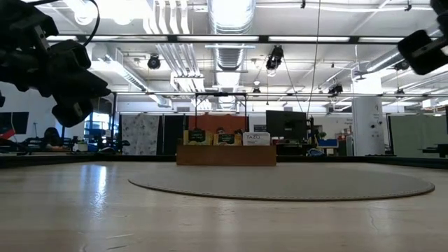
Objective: Pick & Place Tea
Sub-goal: Return to Home Position
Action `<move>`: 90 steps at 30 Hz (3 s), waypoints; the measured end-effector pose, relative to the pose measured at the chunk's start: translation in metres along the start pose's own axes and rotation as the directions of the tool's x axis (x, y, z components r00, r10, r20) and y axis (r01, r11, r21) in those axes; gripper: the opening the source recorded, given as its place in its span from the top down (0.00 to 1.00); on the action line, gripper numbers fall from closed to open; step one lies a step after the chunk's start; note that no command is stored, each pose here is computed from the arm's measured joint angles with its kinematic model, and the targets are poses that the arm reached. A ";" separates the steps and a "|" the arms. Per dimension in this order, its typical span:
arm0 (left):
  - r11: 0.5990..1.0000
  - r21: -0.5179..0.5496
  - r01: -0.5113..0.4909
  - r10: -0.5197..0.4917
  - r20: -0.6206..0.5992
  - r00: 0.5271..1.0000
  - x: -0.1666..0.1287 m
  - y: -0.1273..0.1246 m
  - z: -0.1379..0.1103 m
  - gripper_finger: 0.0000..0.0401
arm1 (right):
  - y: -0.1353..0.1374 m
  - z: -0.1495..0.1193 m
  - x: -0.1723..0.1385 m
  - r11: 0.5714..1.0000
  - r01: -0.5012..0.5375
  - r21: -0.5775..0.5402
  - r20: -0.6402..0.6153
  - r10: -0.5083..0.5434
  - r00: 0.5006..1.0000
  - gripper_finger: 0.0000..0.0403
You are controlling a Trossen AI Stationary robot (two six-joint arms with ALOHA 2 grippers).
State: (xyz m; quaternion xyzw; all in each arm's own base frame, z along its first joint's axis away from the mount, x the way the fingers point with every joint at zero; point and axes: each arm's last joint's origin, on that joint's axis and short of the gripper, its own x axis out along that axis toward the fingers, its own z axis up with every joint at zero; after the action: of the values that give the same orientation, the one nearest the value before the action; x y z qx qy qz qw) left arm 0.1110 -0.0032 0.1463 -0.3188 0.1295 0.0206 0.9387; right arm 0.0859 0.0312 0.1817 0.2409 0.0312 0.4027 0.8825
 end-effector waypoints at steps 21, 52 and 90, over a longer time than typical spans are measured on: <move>1.000 0.000 0.001 -0.001 0.000 1.000 0.000 0.000 0.000 0.86 | -0.003 0.001 0.002 0.946 0.264 -0.188 0.153 -0.237 0.959 0.84; 1.000 0.000 0.001 -0.001 0.000 1.000 0.000 0.000 0.000 0.86 | -0.017 0.002 -0.005 0.699 0.513 -0.499 0.219 -0.471 0.855 0.83; 0.986 0.024 0.163 -0.164 0.237 0.958 -0.019 -0.010 0.015 0.86 | -0.021 0.001 -0.008 0.698 0.554 -0.454 0.210 -0.521 0.828 0.81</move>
State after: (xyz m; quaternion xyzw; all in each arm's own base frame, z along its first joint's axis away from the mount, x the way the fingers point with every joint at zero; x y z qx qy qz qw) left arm 0.0972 -0.0014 0.1690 -0.3216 -0.0108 -0.0194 0.9466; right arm 0.0960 0.0131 0.1722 -0.0006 -0.0330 0.1134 0.9930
